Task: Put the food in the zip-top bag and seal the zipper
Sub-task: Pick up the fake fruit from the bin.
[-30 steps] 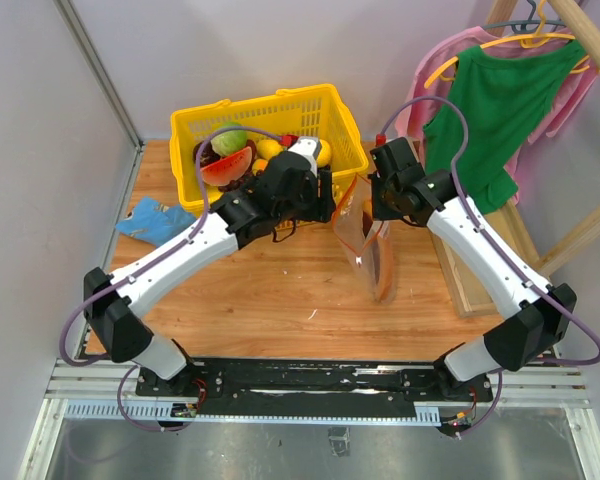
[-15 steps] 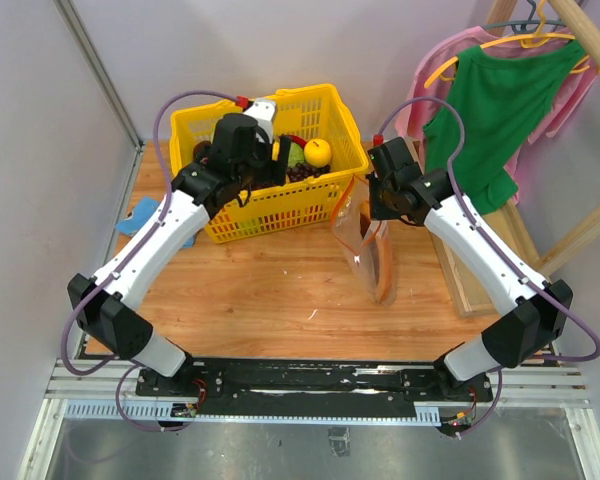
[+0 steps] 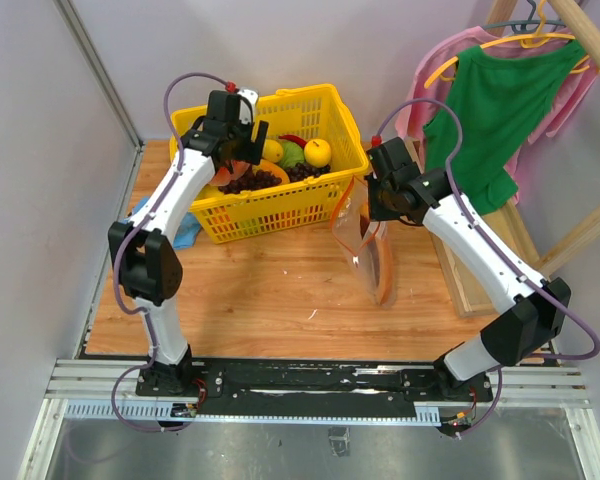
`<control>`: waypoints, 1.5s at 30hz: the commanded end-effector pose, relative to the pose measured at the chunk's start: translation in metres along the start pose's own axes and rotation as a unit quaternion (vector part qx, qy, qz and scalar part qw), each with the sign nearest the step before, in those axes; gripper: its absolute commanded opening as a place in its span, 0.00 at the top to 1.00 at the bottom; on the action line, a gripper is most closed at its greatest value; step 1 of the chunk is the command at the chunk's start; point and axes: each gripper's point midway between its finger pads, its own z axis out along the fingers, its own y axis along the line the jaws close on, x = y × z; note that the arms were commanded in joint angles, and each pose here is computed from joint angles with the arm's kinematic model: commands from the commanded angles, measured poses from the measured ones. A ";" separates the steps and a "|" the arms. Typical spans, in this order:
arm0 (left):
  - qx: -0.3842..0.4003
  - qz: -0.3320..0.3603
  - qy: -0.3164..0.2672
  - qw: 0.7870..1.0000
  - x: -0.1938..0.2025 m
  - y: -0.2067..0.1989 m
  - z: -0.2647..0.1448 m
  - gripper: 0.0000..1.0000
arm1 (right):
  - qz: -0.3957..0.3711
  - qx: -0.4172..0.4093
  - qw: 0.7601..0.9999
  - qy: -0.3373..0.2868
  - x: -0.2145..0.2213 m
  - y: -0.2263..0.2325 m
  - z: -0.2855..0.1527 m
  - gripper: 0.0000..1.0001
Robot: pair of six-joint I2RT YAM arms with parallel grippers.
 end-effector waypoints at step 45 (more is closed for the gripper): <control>0.054 0.038 0.175 0.982 0.108 0.007 0.097 0.16 | -0.008 -0.021 1.000 0.015 -0.003 0.012 0.005 0.99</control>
